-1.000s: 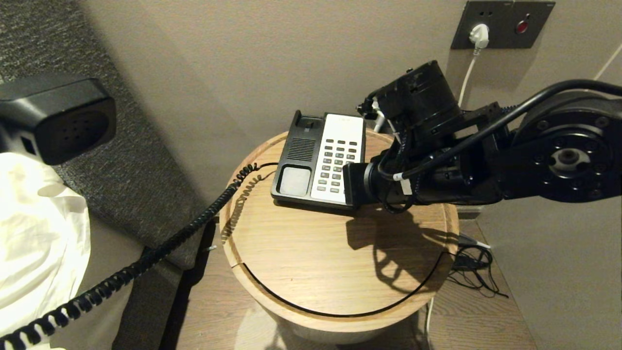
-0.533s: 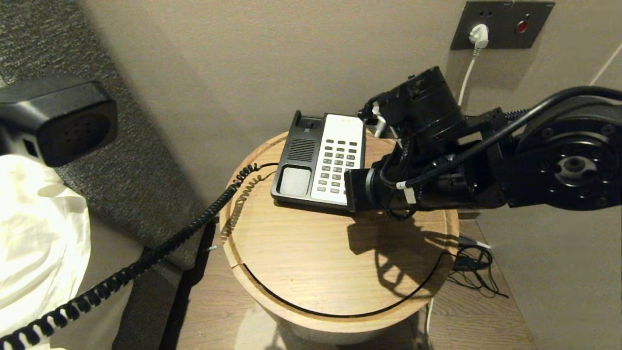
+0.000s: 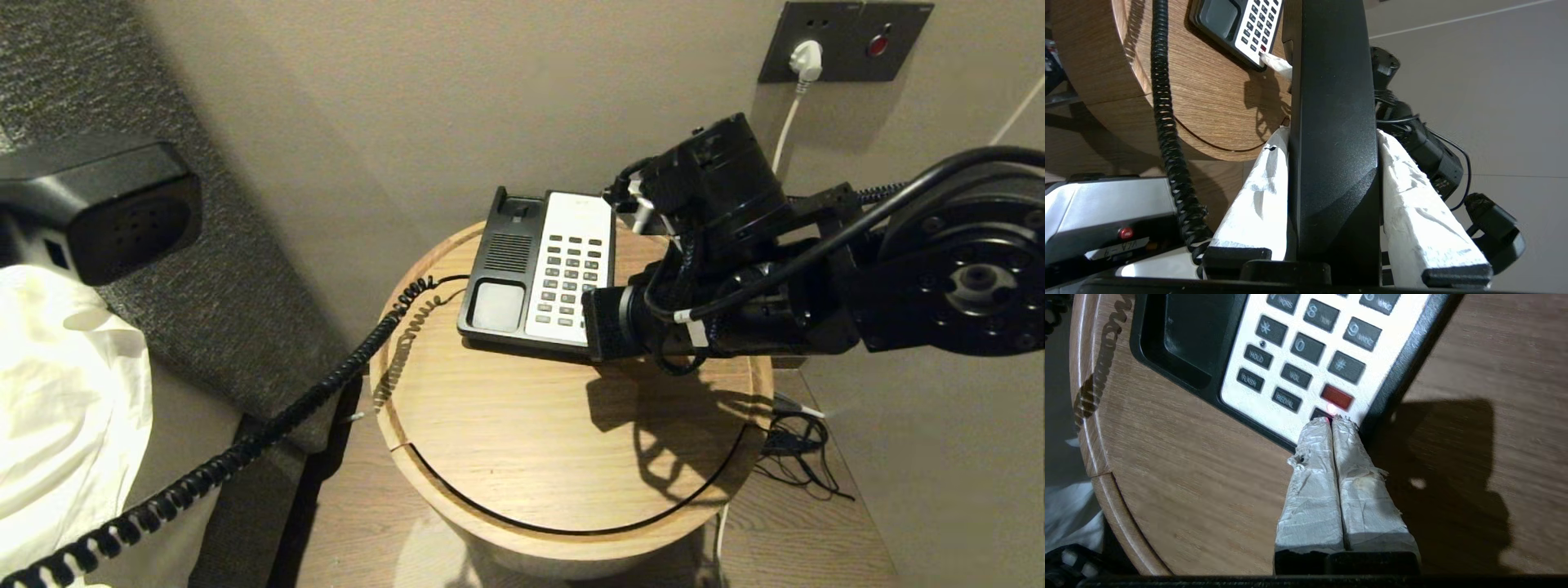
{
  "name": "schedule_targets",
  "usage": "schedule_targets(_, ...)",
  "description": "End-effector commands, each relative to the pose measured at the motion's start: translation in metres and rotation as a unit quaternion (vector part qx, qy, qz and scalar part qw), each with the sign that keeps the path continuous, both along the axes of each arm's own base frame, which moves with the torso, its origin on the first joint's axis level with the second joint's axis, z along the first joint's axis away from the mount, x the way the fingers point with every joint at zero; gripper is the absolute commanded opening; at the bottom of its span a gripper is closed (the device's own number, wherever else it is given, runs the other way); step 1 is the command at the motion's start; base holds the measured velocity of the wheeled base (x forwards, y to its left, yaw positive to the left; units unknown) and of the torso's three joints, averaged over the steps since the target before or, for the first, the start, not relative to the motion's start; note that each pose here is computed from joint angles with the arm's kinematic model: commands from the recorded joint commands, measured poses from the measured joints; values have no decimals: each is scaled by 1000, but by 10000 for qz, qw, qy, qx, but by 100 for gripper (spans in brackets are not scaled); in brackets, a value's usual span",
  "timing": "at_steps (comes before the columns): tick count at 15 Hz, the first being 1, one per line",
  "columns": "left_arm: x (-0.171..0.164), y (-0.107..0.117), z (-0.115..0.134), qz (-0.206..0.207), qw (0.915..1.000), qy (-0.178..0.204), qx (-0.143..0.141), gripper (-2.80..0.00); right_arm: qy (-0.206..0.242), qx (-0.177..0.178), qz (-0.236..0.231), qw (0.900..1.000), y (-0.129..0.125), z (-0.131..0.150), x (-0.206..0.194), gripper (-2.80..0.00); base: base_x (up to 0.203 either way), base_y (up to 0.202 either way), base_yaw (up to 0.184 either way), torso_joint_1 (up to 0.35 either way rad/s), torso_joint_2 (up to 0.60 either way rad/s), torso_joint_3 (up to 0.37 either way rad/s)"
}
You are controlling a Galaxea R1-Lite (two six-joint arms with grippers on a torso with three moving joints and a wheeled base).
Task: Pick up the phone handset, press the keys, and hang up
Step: Dial the number, then put the handset back
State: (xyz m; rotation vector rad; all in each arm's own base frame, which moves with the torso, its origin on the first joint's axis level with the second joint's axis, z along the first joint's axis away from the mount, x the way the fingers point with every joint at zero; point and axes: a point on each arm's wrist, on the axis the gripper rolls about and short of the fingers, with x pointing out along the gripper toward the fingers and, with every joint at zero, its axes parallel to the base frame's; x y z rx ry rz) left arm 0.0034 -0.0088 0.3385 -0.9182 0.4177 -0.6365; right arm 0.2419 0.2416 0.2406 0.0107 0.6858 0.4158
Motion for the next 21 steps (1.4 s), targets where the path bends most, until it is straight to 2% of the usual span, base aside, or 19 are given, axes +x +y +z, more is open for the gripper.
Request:
schedule_targets(1, 0, 0, 0, -5, 10000, 32, -16, -280, -225, 234, -9, 9995, -6, 20, -6, -280, 0, 0, 0, 0, 0, 0)
schedule_targets(8, 1, -1, -3, -47, 10000, 60, 21, -280, -442, 619, -121, 9970, -33, 51, -30, -280, 0, 0, 0, 0, 0, 0)
schedule_targets(10, 2, -1, -5, -147, 9998, 50, 114, -280, -477, 870, -314, 9946, -48, 64, -45, -280, 0, 0, 0, 0, 0, 0)
schedule_targets(11, 3, -2, -7, -209, 9994, -19, 268, -280, -543, 1026, -416, 9924, -60, 73, -55, -280, 0, 0, 0, 0, 0, 0)
schedule_targets(13, 9, -6, -12, -351, 9954, -336, 824, -280, -731, 1361, -616, 9861, -91, 95, -77, -280, 0, 0, 0, 0, 0, 0)
schedule_targets(15, 26, -13, -15, -483, 9845, -653, 1557, -280, -907, 1756, -762, 9773, -124, 117, -107, -280, 0, 0, 0, 0, 0, 0)
schedule_targets(17, 48, -24, -15, -584, 9739, -705, 2076, -280, -1090, 2149, -853, 9668, -154, 131, -138, -280, 0, 0, 0, 0, 0, 0)
schedule_targets(21, 101, -53, -17, -660, 9422, -785, 3189, -280, -1233, 2825, -1063, 9453, -211, 149, -199, -280, 0, 0, 0, 0, 0, 0)
